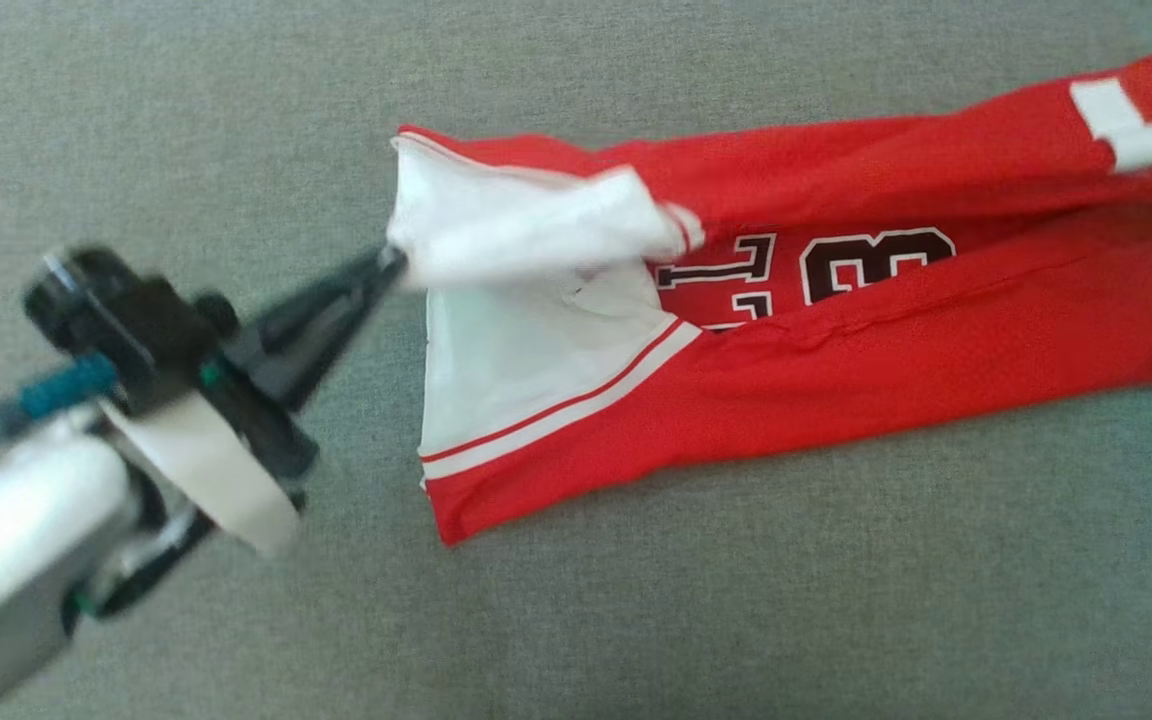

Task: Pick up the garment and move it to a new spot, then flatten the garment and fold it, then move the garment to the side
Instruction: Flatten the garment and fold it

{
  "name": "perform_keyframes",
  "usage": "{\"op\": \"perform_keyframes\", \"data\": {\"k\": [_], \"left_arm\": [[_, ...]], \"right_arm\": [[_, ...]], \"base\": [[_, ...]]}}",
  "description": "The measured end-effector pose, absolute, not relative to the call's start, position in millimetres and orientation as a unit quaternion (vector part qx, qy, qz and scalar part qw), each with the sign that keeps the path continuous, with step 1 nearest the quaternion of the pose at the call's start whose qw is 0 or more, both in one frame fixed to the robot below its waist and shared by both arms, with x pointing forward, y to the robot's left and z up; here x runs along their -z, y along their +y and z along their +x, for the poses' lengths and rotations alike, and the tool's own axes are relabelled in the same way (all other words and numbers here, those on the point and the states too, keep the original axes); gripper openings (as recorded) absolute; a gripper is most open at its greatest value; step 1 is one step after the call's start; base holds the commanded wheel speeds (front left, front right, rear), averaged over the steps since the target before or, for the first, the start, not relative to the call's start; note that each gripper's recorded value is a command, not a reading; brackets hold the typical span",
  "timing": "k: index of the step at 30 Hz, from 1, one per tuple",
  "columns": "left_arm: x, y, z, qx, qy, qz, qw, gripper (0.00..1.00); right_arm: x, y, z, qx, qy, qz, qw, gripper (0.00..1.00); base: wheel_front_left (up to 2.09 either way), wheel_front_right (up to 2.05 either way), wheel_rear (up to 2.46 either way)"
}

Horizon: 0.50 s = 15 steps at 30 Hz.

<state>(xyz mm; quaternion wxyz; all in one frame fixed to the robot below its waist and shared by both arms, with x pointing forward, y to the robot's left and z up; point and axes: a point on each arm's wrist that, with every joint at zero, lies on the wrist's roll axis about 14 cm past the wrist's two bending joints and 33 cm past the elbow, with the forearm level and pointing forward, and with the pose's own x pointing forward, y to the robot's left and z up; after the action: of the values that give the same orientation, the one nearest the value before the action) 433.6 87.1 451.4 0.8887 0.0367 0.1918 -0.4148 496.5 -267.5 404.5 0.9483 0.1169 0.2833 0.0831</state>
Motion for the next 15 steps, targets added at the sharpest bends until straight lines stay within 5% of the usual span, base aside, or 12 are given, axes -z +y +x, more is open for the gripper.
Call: {"op": "perform_keyframes", "data": {"k": [8,9,10,11,12,15], "left_arm": [[-435.4,81.5,399.8,0.399,0.222,-0.004,0.890,0.00],[-432.0,81.1,395.5,0.398,0.226,-0.010,0.889,0.00],[-429.8,79.5,392.1,0.394,0.227,-0.018,0.890,0.24],[-429.3,76.4,389.5,0.392,0.223,-0.030,0.892,0.69],[-429.6,73.5,389.0,0.385,0.219,-0.042,0.896,1.00],[-429.6,68.4,391.9,0.355,0.205,-0.061,0.910,1.00]], "right_arm": [[-391.9,-272.0,472.5,-0.074,0.296,0.119,0.945,0.00],[-389.9,-272.7,470.7,-0.073,0.297,0.116,0.945,0.21],[-387.5,-272.4,469.1,-0.072,0.300,0.113,0.945,0.74],[-385.6,-271.2,468.3,-0.071,0.299,0.113,0.945,1.00],[-385.1,-268.8,468.7,-0.071,0.293,0.115,0.946,1.00],[-391.1,-262.9,472.3,-0.070,0.261,0.121,0.955,1.00]], "base": [[0.00,0.00,0.00],[0.00,0.00,0.00],[0.00,0.00,0.00],[0.00,0.00,0.00],[0.00,0.00,0.00],[0.00,0.00,0.00]]}}
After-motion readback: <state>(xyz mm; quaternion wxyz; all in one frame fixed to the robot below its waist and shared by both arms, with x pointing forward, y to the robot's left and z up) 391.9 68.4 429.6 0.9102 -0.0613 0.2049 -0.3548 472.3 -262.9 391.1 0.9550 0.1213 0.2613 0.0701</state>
